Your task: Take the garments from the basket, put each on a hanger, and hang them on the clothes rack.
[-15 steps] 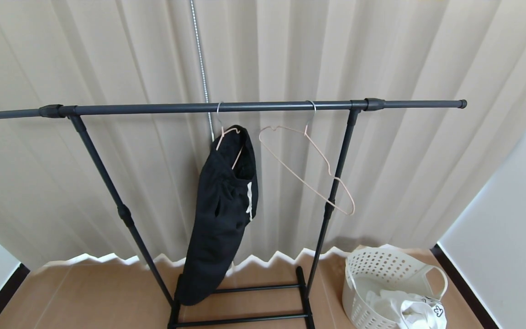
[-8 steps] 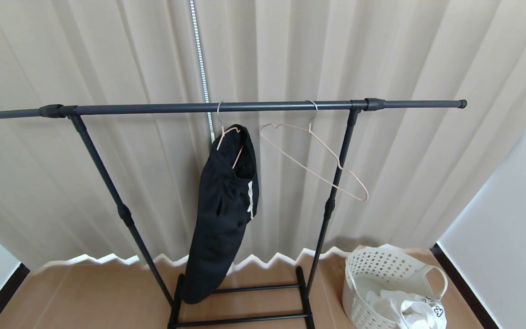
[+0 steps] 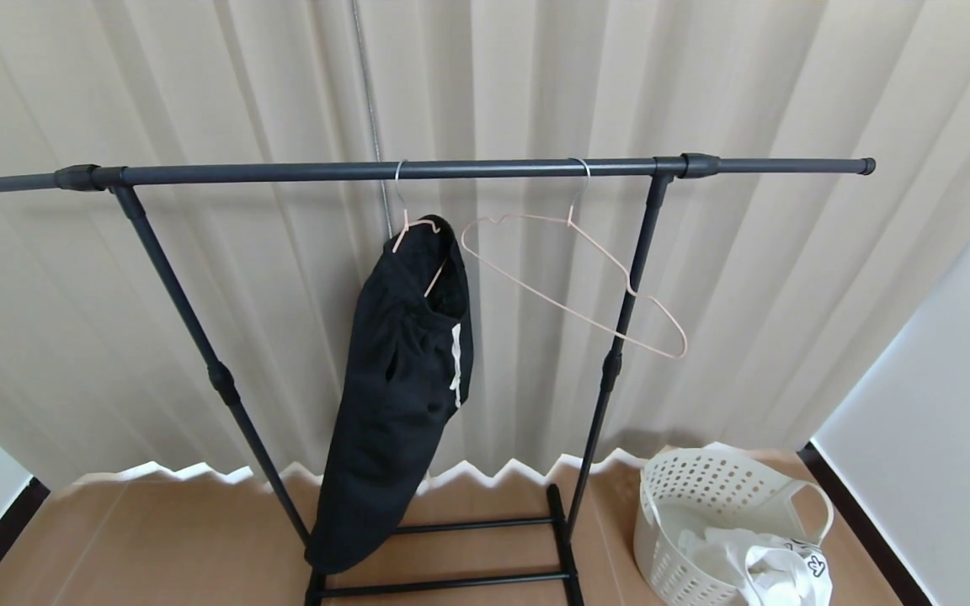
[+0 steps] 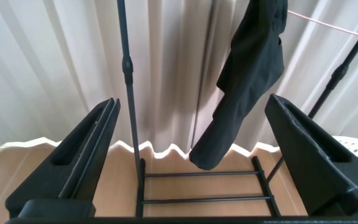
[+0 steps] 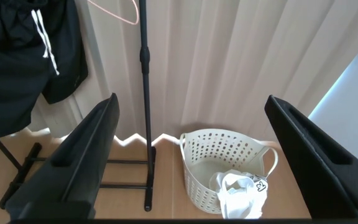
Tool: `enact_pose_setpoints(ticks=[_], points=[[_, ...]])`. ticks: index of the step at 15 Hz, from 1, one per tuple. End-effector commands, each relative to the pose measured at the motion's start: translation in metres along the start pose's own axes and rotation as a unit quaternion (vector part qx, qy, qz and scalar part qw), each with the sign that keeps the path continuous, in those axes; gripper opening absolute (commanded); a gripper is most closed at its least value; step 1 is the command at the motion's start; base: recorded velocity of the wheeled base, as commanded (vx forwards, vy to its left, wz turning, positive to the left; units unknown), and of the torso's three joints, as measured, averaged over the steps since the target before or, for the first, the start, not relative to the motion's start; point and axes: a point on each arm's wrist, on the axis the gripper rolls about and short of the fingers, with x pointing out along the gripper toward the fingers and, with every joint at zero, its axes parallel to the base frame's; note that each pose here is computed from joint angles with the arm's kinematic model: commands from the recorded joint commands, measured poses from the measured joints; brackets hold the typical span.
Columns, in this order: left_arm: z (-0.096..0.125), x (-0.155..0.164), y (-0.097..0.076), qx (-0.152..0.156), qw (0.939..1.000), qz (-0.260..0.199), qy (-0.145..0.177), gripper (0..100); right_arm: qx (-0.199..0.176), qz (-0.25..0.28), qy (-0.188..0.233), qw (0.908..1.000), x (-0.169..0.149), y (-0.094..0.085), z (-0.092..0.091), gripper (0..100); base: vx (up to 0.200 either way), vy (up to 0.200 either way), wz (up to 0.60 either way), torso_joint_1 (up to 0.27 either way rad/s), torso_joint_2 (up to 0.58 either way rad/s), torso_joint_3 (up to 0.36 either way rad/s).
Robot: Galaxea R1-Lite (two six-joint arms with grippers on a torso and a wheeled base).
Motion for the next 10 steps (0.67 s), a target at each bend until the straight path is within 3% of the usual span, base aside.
enact_pose_setpoints(ticks=[1,10], points=[[0.0001,0.0002,0.0,0.0,1.0,0.001,0.001,100,0.0,0.0,0.0,1.0,0.0001,0.0,0.0001,100,0.0,0.0,0.0,-0.139,0.35,0.207],[-0.0001,0.0002,0.0,0.0,1.0,0.0,0.002,100,0.0,0.0,0.0,1.0,0.0001,0.0,0.0001,100,0.0,0.0,0.0,-0.162,0.4,0.239]])
